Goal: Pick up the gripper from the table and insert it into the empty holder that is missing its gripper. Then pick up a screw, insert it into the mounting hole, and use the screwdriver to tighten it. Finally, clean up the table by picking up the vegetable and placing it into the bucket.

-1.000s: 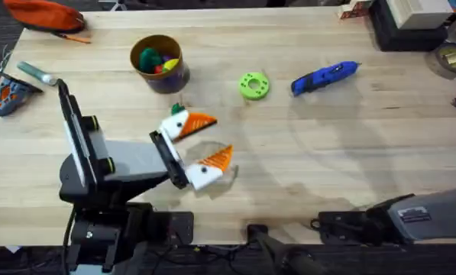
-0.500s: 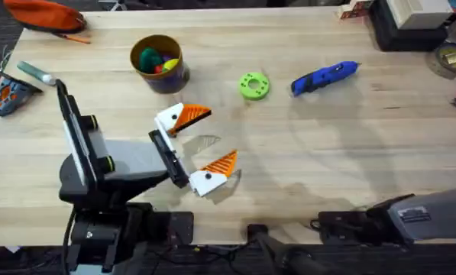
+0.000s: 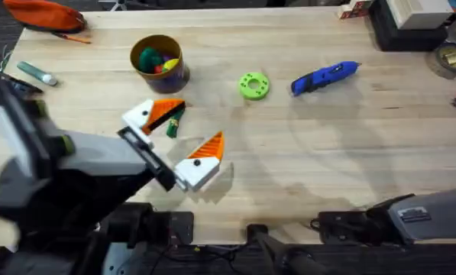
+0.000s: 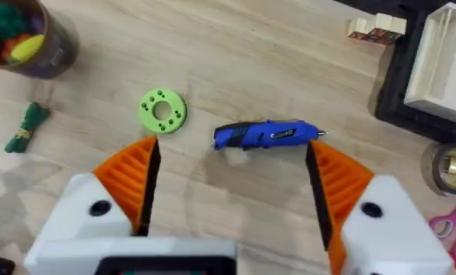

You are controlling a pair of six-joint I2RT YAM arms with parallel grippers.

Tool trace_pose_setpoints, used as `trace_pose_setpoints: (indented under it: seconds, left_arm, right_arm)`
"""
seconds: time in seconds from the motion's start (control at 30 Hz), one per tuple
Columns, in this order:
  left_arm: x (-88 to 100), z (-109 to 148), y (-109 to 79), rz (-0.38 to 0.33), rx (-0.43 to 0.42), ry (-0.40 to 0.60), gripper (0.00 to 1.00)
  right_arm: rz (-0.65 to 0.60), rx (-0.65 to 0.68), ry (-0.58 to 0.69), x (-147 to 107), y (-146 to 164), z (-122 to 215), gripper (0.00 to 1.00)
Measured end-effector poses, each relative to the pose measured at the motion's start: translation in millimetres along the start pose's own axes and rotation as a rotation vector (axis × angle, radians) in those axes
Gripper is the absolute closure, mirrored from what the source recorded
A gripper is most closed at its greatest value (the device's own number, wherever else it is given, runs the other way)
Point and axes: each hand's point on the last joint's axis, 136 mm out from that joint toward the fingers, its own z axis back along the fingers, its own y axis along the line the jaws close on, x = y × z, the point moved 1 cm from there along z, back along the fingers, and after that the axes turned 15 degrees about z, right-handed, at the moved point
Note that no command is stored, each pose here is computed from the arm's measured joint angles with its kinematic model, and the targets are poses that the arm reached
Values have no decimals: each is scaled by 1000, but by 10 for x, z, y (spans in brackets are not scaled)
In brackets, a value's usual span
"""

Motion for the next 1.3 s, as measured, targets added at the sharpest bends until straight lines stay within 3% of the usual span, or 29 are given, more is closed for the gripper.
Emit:
trace_pose_setpoints:
  seconds: [0.23, 0.53, 0.93, 1.3]
  left_arm:
    - [290, 244, -107, 62, 136, 119, 15]
    - [591, 418, -62, 178, 319, 312, 15]
    - [587, 476, 206, 357, 523, 657, 15]
    - [432, 221, 544, 456, 575, 830, 15]
  right_arm:
    - [0, 0, 0, 0, 0, 0, 7]
    - [0, 0, 0, -1, 0, 0, 7]
    - [0, 0, 0, 0, 0, 0, 7]
    - [0, 0, 0, -1, 0, 0, 8]
